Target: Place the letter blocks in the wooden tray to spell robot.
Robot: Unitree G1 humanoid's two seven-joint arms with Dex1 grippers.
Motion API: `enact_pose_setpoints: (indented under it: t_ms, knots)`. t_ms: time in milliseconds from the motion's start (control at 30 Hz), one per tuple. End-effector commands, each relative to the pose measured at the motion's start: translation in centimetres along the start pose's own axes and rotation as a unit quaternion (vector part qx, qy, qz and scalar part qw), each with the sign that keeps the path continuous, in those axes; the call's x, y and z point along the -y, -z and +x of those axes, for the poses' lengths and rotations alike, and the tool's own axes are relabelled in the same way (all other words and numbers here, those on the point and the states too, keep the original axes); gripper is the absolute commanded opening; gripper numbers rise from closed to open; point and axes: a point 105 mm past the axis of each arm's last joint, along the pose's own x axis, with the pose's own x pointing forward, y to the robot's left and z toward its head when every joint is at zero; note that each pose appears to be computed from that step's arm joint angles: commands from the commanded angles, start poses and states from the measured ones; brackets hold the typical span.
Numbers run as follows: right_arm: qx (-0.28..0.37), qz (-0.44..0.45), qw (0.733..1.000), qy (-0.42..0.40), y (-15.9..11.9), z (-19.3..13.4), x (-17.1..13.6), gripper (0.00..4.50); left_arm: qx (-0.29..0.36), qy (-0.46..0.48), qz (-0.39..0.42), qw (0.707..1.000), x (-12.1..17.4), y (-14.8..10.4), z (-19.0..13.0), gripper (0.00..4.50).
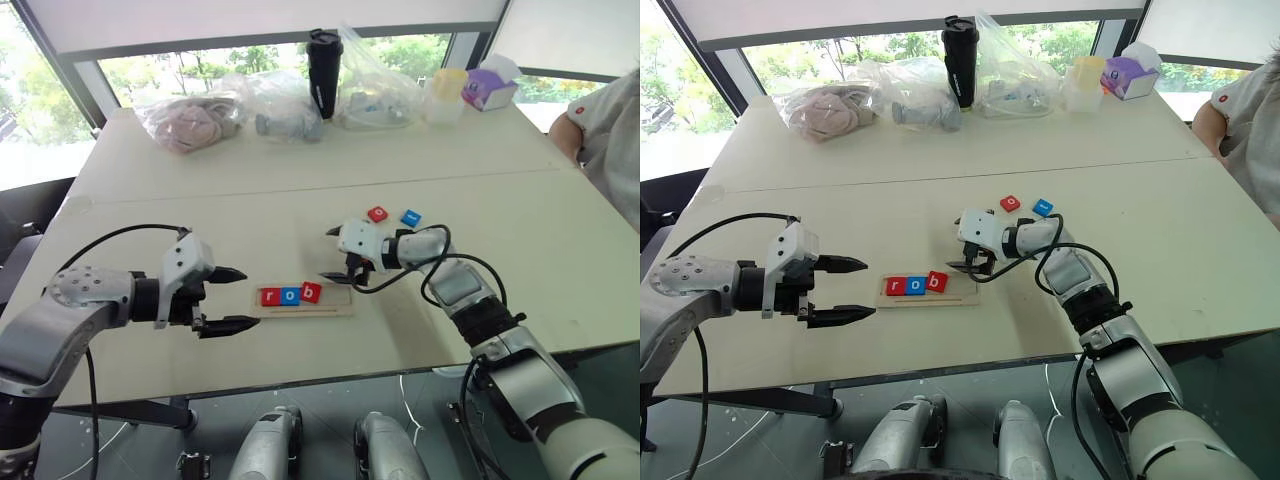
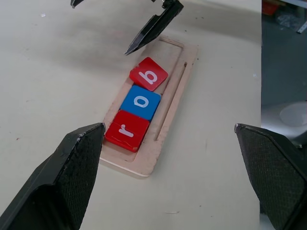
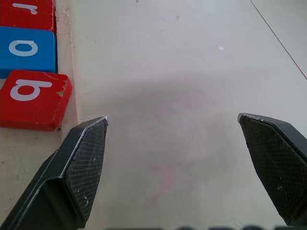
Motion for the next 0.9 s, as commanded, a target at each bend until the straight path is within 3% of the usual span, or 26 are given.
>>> enact_pose_setpoints:
  t_ms: [33,333,633,767,833,900]
  knots:
    - [0.02,-0.023,0.999,-0.02,-1.3,0.6,-0.3,4.48,0.003,-0.009,0.015,1.0,0.1,-0.6,-0.3,4.5]
    - [0.04,-0.022,0.997,-0.061,-2.0,1.1,-2.1,4.48,0.006,-0.015,0.007,1.0,0.2,-0.4,-0.2,4.5]
    - [0.047,-0.023,0.997,-0.049,-2.6,1.1,-1.9,4.48,0.008,-0.014,0.005,1.0,0.1,-0.3,0.0,4.5]
    - [0.036,-0.015,0.999,0.005,-2.1,0.0,0.7,4.48,0.011,-0.015,0.006,1.0,0.1,-0.5,0.0,4.5]
    - [0.051,0.07,0.992,0.092,-2.0,-2.8,5.0,4.48,0.027,-0.032,0.015,0.999,-0.5,-1.3,-0.1,4.5]
    - [0.07,0.132,0.98,0.135,-1.9,-4.4,7.1,4.48,0.039,-0.043,0.02,0.998,-0.9,-1.9,-0.1,4.5]
